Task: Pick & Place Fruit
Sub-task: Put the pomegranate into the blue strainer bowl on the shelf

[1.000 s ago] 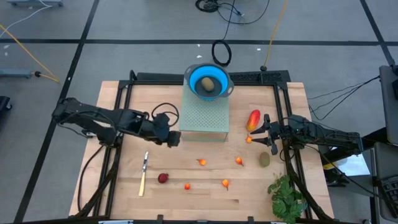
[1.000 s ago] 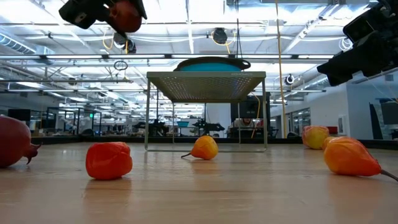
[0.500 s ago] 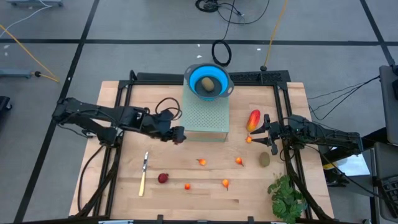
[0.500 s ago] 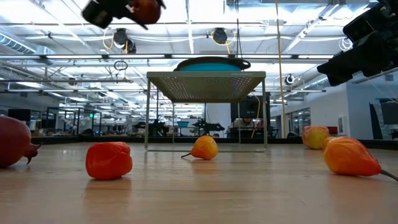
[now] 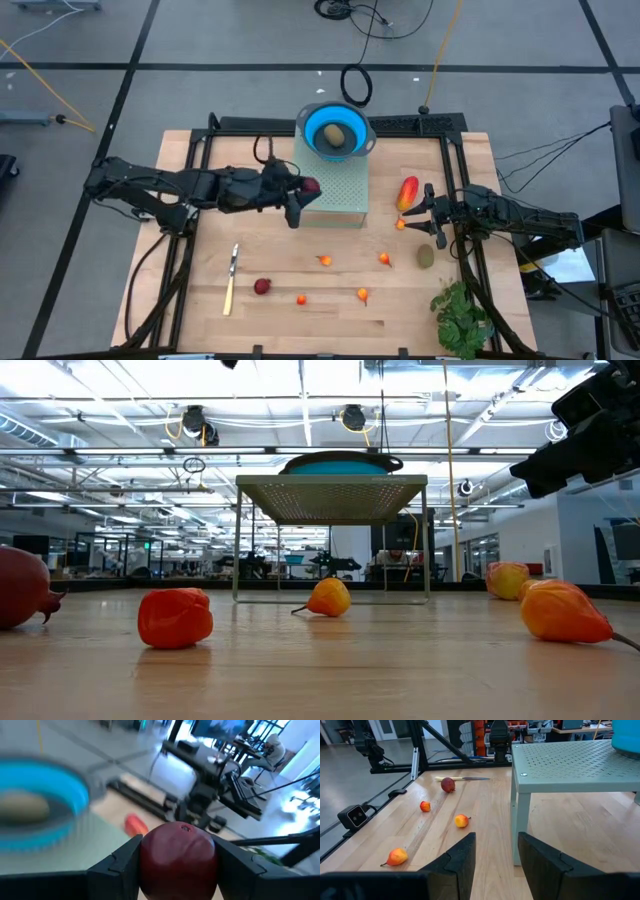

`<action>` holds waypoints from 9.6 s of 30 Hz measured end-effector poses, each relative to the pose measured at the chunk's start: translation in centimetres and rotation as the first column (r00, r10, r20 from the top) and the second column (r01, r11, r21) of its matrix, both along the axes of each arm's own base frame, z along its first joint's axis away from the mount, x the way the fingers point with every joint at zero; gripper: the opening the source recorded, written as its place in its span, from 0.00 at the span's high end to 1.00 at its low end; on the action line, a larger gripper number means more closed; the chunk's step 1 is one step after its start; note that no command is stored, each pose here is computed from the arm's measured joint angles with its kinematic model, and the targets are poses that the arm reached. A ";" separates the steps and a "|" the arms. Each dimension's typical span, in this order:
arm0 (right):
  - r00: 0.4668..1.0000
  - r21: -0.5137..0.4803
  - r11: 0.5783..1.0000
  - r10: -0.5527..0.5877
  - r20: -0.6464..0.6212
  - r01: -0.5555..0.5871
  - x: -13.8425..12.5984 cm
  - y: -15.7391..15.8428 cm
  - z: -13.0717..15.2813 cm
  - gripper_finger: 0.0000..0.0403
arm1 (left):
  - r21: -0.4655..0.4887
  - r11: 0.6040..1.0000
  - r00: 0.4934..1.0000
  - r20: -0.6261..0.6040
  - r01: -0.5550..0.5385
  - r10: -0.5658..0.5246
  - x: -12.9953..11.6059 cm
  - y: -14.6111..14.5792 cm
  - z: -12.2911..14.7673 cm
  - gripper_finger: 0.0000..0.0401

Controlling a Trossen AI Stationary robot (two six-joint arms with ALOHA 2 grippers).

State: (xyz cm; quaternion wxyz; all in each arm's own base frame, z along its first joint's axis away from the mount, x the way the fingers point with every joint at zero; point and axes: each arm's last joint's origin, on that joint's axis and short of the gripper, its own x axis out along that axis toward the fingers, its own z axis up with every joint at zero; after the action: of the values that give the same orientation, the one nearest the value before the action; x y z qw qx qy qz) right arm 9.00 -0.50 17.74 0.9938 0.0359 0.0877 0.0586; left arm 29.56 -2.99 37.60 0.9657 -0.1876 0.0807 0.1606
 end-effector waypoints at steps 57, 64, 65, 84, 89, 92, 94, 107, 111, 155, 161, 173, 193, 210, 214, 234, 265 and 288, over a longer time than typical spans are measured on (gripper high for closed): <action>0.997 -0.014 0.997 -0.076 -0.005 0.075 0.0 -0.2 0.0 0.65 | 0.730 0.680 0.955 -0.154 -0.063 0.253 4.5 13.8 0.4 0.50; 0.995 -0.019 0.994 -0.103 -0.008 0.103 0.1 -0.3 -0.1 0.65 | 0.787 0.616 0.930 -0.250 0.033 0.269 8.0 15.4 0.2 0.50; 0.995 -0.019 0.995 -0.103 -0.008 0.103 0.1 -0.3 -0.1 0.65 | 0.790 0.611 0.922 -0.273 0.053 0.273 8.4 15.7 -0.1 0.50; 0.995 -0.015 0.995 -0.101 -0.007 0.101 0.1 -0.3 -0.1 0.65 | 0.717 0.693 0.880 -0.375 0.077 0.290 10.6 18.6 -1.9 0.50; 0.995 -0.015 0.995 -0.101 -0.007 0.101 0.1 -0.3 -0.1 0.65 | 0.628 0.774 0.855 -0.443 0.081 0.269 10.1 18.7 -2.9 0.50; 0.995 -0.017 0.995 -0.101 -0.007 0.101 0.1 -0.3 0.0 0.65 | 0.578 0.814 0.845 -0.461 0.054 0.271 9.8 19.0 -3.3 0.50; 0.995 -0.017 0.995 -0.102 -0.008 0.102 0.1 -0.3 -0.1 0.65 | 0.544 0.838 0.839 -0.470 0.031 0.275 9.6 19.4 -3.5 0.50; 0.995 -0.016 0.995 -0.103 -0.008 0.103 0.1 -0.3 -0.1 0.65 | 0.330 0.940 0.851 -0.467 -0.082 0.238 8.2 21.5 -4.3 0.50; 0.995 -0.016 0.995 -0.103 -0.007 0.103 0.1 -0.3 -0.1 0.65 | 0.323 0.942 0.853 -0.463 -0.091 0.241 8.2 21.6 -4.3 0.50; 0.995 -0.019 0.994 -0.103 -0.007 0.103 0.1 -0.3 -0.1 0.65 | 0.228 0.972 0.818 -0.549 -0.054 0.174 7.7 21.1 -5.2 0.50; 0.995 -0.019 0.994 -0.103 -0.007 0.103 0.1 -0.3 -0.1 0.65 | 0.229 0.972 0.817 -0.549 -0.053 0.174 7.7 21.1 -5.2 0.50; 0.995 -0.019 0.994 -0.103 -0.007 0.103 0.1 -0.3 -0.1 0.65 | 0.232 0.971 0.818 -0.549 -0.051 0.174 7.7 21.1 -5.2 0.38; 0.995 -0.017 0.995 -0.103 -0.007 0.103 0.1 -0.3 -0.1 0.65 | 0.428 0.891 0.891 -0.333 -0.149 0.309 5.3 18.5 1.6 0.51; 0.995 -0.015 0.995 -0.101 -0.008 0.101 0.1 -0.3 -0.1 0.65 | 0.247 0.954 0.915 -0.319 -0.171 0.247 3.2 12.1 3.8 0.68; 0.995 -0.015 0.995 -0.101 -0.007 0.101 0.1 -0.3 0.0 0.65 | 0.178 0.971 0.904 -0.369 -0.160 0.216 3.2 10.6 3.2 0.68; 0.995 -0.015 0.995 -0.100 -0.007 0.100 0.1 -0.3 0.0 0.65 | -0.334 0.929 0.823 -0.565 -0.157 -0.064 1.9 2.7 0.5 0.68; 0.995 -0.015 0.995 -0.100 -0.007 0.100 0.1 -0.3 0.0 0.65 | -0.583 0.722 0.808 -0.587 -0.373 -0.056 -1.0 -7.9 0.0 0.68; 0.995 -0.014 0.995 -0.100 -0.010 0.100 0.1 -0.3 -0.1 0.65 | -0.440 0.660 0.547 -0.836 -0.609 -0.052 1.3 -11.4 -6.6 0.68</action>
State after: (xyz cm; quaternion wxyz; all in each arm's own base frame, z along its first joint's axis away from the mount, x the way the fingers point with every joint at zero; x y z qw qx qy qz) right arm 9.08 -0.80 17.67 0.9952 0.0336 0.0916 0.0080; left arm 30.89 -14.44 30.96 0.6349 -0.4530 0.5190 0.3497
